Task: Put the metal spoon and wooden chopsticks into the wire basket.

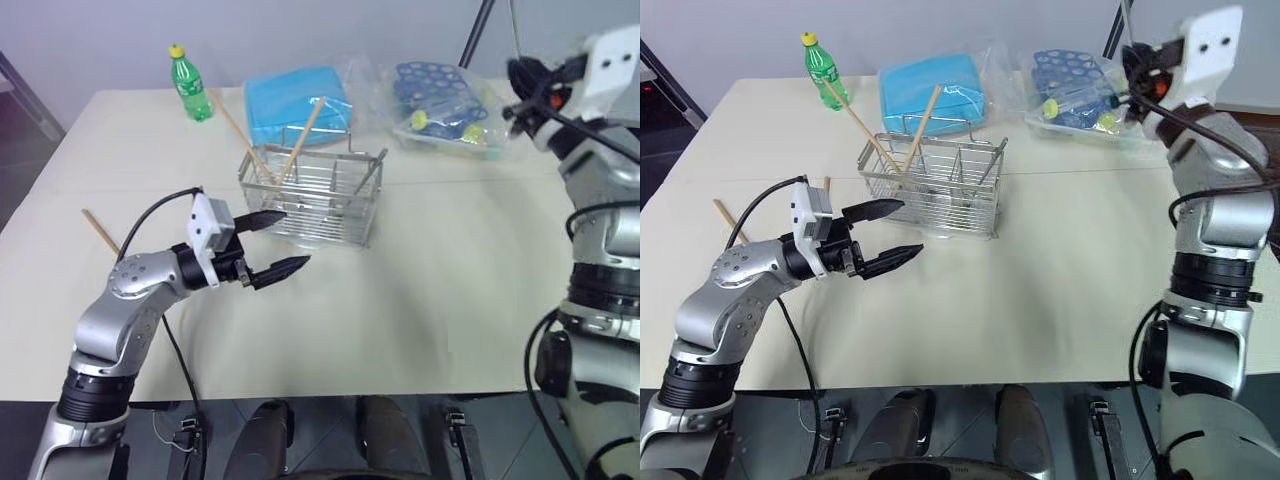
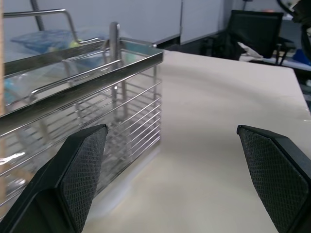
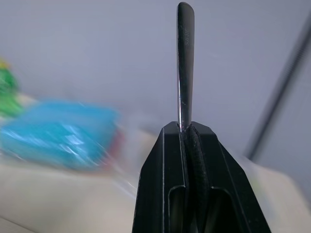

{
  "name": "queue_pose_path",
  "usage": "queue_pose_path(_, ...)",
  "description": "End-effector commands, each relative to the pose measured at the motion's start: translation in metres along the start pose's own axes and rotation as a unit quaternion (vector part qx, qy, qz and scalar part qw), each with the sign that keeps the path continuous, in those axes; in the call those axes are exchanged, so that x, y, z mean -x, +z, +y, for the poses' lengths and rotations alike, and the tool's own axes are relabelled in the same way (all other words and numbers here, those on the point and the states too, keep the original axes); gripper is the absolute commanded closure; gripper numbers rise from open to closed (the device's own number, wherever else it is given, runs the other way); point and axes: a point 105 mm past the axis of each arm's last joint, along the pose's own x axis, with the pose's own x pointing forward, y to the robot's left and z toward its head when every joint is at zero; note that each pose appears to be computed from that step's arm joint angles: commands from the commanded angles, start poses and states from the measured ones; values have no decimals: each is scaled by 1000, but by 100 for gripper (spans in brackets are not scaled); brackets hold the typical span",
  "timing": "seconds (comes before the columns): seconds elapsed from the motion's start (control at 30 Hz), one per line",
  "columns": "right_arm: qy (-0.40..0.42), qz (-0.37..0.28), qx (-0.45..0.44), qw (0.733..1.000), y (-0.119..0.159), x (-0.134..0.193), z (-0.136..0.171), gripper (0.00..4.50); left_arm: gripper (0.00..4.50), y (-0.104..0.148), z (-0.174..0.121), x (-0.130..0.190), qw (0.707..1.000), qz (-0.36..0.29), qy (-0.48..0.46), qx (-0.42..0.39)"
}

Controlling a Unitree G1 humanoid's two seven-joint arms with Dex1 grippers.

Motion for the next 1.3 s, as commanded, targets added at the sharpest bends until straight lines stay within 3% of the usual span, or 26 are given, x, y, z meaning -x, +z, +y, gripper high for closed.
queue_pose_path(0.03, 66, -78, -25, 994, 36, -12, 46, 446, 0, 17, 8, 4, 999, -17, 26, -20)
queue_pose_path(0.17, 110, -116, -68, 985, 37, -19, 88, 446, 0, 20, 9, 3, 998, -25, 51, -19)
queue_pose_path(0.37, 130, -132, -120, 975, 33, -28, 112, 446, 0, 23, 6, 5, 997, -27, 73, -16)
queue_pose_path(0.73, 123, -114, -168, 971, -2, -33, 127, 446, 0, 25, 4, 9, 994, -24, 102, -15)
queue_pose_path(1.3, 132, -90, -188, 969, -28, -30, 139, 446, 0, 27, 4, 15, 992, -25, 125, -18)
